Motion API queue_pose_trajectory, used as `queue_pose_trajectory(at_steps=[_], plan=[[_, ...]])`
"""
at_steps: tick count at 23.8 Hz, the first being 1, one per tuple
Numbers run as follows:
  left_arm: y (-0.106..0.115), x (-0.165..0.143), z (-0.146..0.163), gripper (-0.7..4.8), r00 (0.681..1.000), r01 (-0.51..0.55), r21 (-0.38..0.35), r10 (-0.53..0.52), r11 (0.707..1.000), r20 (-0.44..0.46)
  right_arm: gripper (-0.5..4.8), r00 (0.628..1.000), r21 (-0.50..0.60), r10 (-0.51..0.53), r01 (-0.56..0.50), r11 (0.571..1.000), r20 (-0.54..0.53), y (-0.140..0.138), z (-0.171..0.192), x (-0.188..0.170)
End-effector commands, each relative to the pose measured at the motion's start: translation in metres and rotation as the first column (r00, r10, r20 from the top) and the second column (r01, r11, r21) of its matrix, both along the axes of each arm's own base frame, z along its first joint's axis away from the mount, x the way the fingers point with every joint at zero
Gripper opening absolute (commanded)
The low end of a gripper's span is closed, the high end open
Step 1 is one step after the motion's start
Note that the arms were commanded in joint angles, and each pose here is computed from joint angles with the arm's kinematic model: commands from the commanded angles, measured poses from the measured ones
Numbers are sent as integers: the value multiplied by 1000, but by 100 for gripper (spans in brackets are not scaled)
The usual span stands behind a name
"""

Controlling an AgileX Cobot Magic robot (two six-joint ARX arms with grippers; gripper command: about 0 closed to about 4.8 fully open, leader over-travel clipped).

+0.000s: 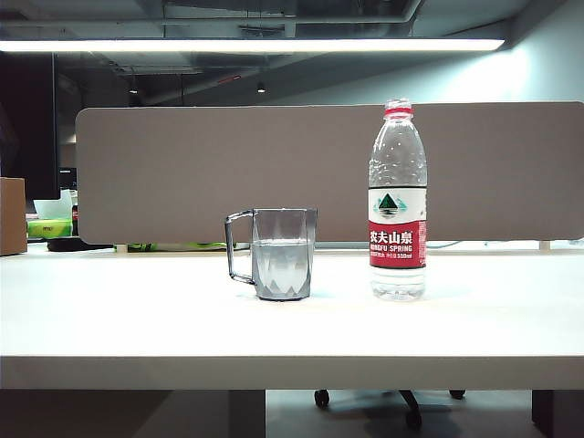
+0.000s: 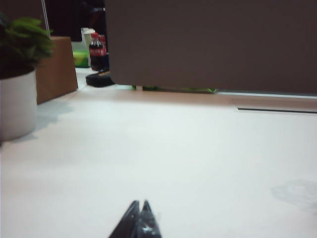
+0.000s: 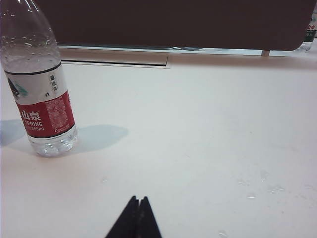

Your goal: Pick up the mineral water bottle on the table and pour water into the mug until it's half full.

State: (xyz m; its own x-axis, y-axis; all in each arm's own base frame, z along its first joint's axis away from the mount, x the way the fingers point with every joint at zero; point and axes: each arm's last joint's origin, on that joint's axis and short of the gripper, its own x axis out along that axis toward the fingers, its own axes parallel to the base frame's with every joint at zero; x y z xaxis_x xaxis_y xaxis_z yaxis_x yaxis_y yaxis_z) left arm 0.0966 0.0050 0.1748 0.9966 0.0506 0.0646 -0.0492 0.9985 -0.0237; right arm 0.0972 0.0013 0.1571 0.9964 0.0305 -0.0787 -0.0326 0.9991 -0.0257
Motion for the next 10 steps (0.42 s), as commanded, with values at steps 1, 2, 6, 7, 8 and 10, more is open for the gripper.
queue_pose_trajectory(at_steps=[1, 2, 6, 7, 8, 10], plan=[[0, 1, -2, -5, 1000, 8, -46, -7, 999, 10, -1, 1000, 1, 3, -3, 1000, 6, 0, 0, 0], [0, 1, -3, -5, 1000, 9, -64, -8, 998, 8, -1, 1000, 1, 3, -3, 1000, 6, 0, 0, 0], [0, 1, -3, -5, 1000, 9, -62, -8, 998, 5, -1, 1000, 1, 3, -3, 1000, 6, 0, 0, 0], [0, 1, -3, -5, 1000, 9, -62, -8, 998, 5, -1, 1000, 1, 3, -3, 1000, 6, 0, 0, 0], [0, 1, -3, -5, 1000, 9, -62, -8, 998, 5, -1, 1000, 1, 3, -3, 1000, 6, 0, 0, 0], [0, 1, -3, -5, 1000, 9, -62, -8, 998, 5, -1, 1000, 1, 3, -3, 1000, 6, 0, 0, 0]])
